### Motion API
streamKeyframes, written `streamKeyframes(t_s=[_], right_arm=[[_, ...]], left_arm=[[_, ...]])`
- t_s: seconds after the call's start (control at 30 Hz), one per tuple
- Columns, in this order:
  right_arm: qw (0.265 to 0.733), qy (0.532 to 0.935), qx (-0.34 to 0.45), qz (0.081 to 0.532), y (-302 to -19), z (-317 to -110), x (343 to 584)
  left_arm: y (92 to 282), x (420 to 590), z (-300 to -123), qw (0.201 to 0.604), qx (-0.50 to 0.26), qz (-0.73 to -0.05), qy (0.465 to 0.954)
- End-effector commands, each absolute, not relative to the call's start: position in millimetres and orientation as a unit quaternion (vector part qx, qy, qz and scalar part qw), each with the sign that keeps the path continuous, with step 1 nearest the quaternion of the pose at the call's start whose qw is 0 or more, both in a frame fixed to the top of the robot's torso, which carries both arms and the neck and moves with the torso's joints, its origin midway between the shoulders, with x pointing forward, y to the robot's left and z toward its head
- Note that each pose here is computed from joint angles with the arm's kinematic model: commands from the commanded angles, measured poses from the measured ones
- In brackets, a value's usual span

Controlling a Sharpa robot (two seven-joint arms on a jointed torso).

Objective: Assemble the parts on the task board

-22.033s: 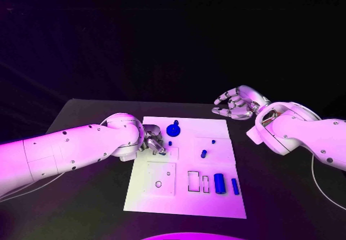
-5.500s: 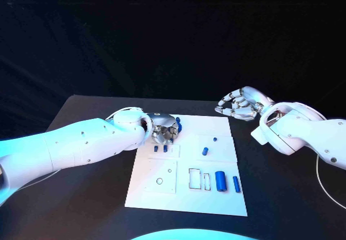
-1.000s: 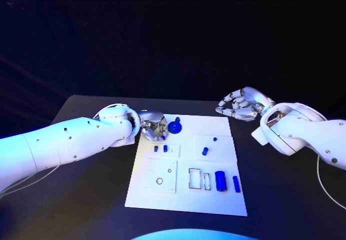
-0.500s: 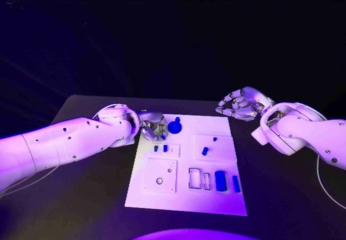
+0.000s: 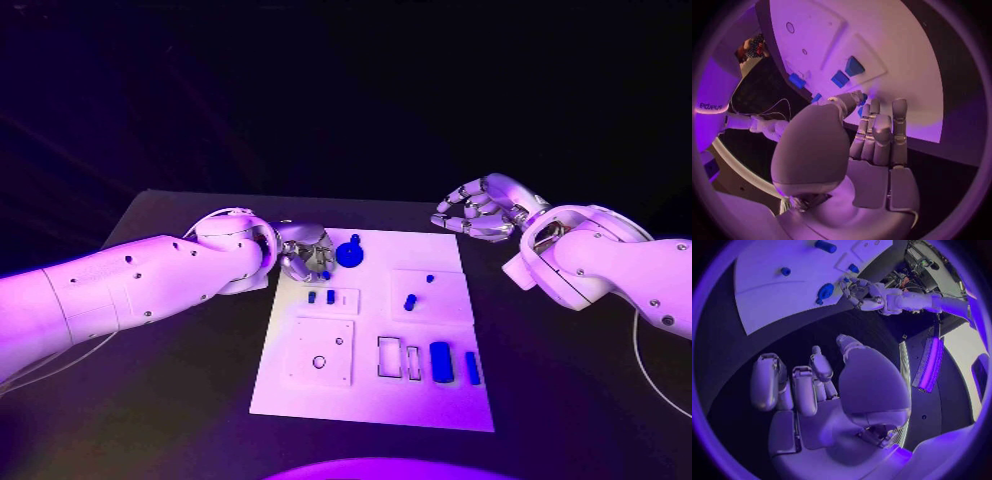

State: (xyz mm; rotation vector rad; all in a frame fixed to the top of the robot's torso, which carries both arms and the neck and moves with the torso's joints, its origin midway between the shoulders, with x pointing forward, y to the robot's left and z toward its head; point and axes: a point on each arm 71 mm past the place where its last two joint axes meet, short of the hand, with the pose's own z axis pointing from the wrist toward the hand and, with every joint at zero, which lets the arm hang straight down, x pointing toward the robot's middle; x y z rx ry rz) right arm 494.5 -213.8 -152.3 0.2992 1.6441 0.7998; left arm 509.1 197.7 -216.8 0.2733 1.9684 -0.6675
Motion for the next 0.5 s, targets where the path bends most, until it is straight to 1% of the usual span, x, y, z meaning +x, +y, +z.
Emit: streamKeyframes(t_s=[0.03, 0.33, 0.43, 0.5], right_arm=[[0.600, 0.710, 0.122, 0.348, -212.6, -152.5, 494.3], [0.587, 0.724, 0.120, 0.342, -214.0, -156.2, 494.6], [0.582, 0.728, 0.118, 0.341, -214.5, -157.8, 494.2], [0.575, 0.735, 0.107, 0.342, -214.6, -160.3, 493.1]], left_arm=[[198.4, 509.5, -216.3, 0.502, 0.107, -0.276, 0.813], [203.7, 509.0, -215.9, 0.504, 0.103, -0.270, 0.814], [206.8, 508.6, -215.6, 0.505, 0.101, -0.267, 0.815], [212.8, 508.5, -214.5, 0.506, 0.092, -0.266, 0.815]])
